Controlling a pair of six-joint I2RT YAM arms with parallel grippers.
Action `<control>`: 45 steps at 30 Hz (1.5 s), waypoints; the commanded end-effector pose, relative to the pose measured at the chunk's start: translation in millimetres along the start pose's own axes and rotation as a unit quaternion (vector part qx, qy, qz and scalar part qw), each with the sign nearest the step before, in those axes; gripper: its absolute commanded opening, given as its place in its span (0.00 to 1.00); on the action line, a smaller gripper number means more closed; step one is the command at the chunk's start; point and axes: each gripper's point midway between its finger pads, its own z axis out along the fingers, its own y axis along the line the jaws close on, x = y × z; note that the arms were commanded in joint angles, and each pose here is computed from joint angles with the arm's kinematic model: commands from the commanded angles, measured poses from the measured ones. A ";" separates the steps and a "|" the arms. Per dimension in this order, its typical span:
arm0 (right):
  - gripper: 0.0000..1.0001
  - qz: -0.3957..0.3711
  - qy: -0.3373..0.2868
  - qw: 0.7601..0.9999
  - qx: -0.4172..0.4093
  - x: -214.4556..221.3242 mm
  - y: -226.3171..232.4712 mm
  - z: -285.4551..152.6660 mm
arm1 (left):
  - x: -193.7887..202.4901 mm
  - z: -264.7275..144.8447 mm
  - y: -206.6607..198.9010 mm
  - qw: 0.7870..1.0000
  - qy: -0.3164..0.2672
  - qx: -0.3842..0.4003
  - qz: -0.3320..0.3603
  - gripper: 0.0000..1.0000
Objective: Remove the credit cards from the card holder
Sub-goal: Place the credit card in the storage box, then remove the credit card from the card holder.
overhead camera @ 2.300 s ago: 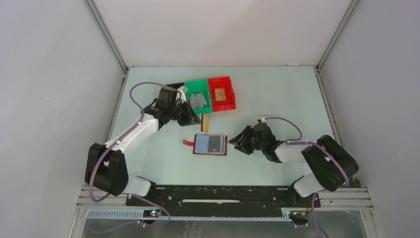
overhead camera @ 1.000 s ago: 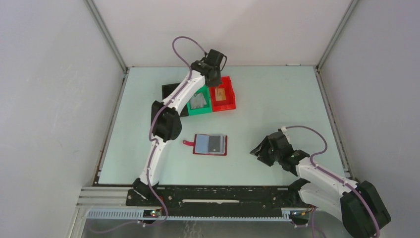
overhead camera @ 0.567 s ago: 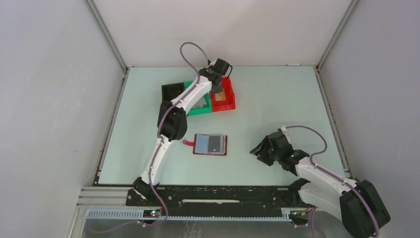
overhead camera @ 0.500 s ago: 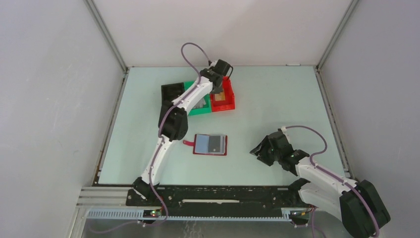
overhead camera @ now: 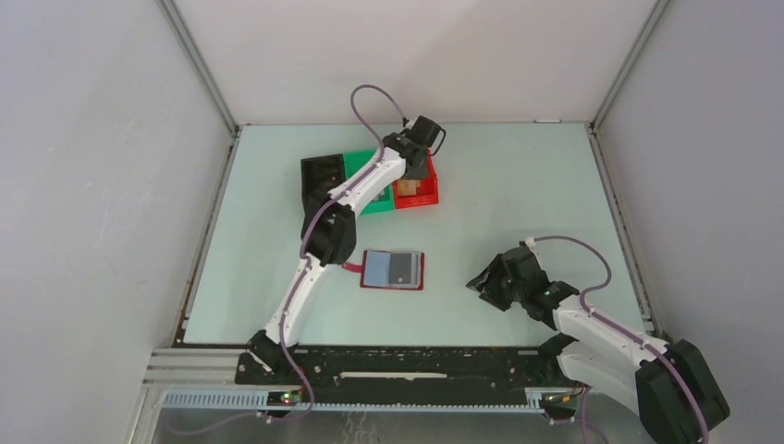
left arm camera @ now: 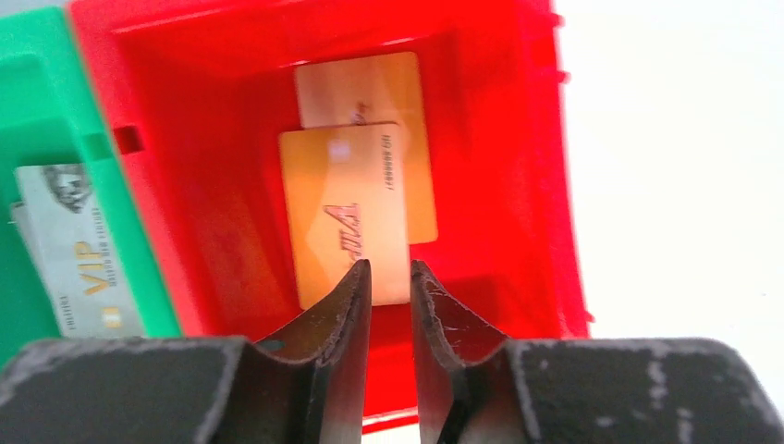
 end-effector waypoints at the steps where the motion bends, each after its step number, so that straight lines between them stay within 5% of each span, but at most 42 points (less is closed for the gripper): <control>1: 0.58 0.006 -0.005 1.000 0.013 0.8 -9.7 -2.8 | -33.6 -35.1 -38.6 0.996 -0.043 0.077 -0.016 0.28; 9: 0.58 0.009 -0.013 1.000 0.004 -2.9 -4.6 -1.7 | -35.8 -128.1 -53.0 0.986 -0.054 0.157 -0.011 0.28; 17: 0.57 -0.012 -0.007 0.998 -0.057 -5.1 44.8 2.1 | 39.7 -181.7 10.7 0.985 -0.021 0.166 -0.026 0.30; 26: 0.56 -0.101 0.047 0.982 -0.151 26.7 149.5 8.2 | 137.3 -186.4 59.5 0.976 0.045 0.202 -0.064 0.31; 30: 0.47 -0.122 0.073 0.975 -0.170 39.8 175.3 17.5 | 162.9 -176.3 70.7 0.972 0.073 0.213 -0.075 0.32; 45: 0.43 -0.133 0.118 0.975 -0.131 66.2 166.7 54.6 | 201.2 -141.9 70.8 0.950 0.126 0.253 -0.131 0.32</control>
